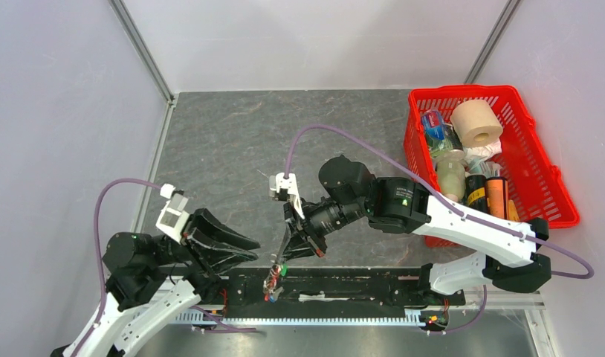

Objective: Put the keys on the keyring

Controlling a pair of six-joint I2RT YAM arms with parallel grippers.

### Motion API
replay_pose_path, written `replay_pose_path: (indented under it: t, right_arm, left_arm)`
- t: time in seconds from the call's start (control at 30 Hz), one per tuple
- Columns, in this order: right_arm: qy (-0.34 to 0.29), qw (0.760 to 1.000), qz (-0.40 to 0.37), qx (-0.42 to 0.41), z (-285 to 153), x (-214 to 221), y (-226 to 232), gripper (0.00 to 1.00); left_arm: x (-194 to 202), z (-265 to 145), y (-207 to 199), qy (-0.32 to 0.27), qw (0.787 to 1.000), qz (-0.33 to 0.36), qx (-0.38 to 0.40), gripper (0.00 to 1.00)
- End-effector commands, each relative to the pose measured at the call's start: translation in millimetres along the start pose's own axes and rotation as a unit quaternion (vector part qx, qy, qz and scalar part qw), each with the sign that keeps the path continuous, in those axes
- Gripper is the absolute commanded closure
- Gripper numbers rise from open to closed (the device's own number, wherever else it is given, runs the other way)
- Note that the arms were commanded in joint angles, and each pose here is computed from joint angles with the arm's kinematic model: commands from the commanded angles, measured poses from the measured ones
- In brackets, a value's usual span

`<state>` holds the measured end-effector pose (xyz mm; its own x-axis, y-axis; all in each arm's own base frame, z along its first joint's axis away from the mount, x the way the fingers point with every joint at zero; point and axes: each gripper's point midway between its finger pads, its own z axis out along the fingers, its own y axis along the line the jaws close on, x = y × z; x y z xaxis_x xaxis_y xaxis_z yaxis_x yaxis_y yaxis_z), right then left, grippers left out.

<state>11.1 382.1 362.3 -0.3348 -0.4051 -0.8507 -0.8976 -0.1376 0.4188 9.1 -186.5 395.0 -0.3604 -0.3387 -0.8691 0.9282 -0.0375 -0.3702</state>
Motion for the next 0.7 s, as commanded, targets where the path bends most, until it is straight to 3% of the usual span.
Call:
replay_pose_path:
  t: [0.0,0.33,0.67]
  right_arm:
    - [0.017,0.999,-0.019,-0.042,-11,-1,22,1.00]
    - [0.054,0.997,0.002,-0.060,-5,15,22,1.00]
    - [0.067,0.996,0.010,-0.057,10,16,10,1.00]
  left_arm:
    - [23,1,-3,0.081,0.996,-0.039,0.017,0.62]
    - [53,4,11,0.151,0.985,-0.082,0.018,0.59]
    - [69,1,10,0.184,0.976,-0.112,0.036,0.59]
